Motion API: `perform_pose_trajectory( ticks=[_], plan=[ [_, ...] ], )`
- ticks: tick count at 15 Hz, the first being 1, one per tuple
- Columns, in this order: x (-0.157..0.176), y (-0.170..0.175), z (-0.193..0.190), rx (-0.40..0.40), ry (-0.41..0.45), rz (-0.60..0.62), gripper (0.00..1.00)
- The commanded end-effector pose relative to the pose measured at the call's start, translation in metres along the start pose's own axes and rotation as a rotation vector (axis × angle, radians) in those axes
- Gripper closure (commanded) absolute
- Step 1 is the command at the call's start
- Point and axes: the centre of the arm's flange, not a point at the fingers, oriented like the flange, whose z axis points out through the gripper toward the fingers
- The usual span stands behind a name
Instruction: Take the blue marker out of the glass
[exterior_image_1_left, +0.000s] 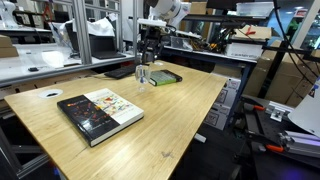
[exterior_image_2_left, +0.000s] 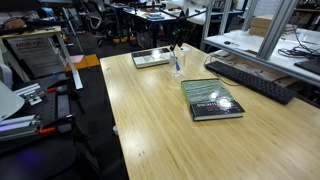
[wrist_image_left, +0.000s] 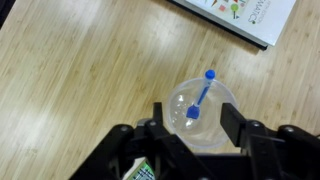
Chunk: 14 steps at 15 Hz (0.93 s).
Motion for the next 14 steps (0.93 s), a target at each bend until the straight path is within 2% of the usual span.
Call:
perform_pose_trajectory(
  ticks=[1, 2, 3, 4, 5, 6, 7, 8, 9, 12, 14],
  plan=[
    [0.011, -0.02, -0.002, -0.029, -0.048, -0.023, 0.31],
    [0.012, -0.024, 0.0, -0.035, -0.052, -0.027, 0.33],
    [0.011, -0.027, 0.002, -0.044, -0.058, -0.029, 0.3],
    [0.012, -0.03, 0.004, -0.051, -0.064, -0.035, 0.33],
    [0.012, -0.033, 0.006, -0.056, -0.07, -0.04, 0.56],
    [0.012, -0.034, 0.008, -0.064, -0.076, -0.042, 0.49],
    [0.012, -0.036, 0.009, -0.066, -0.079, -0.045, 0.58],
    [0.013, -0.037, 0.011, -0.071, -0.083, -0.046, 0.58],
    [0.014, -0.038, 0.011, -0.074, -0.087, -0.048, 0.63],
    [0.017, -0.041, 0.016, -0.082, -0.094, -0.05, 0.56],
    [0.018, -0.043, 0.019, -0.09, -0.102, -0.054, 0.6]
  ],
)
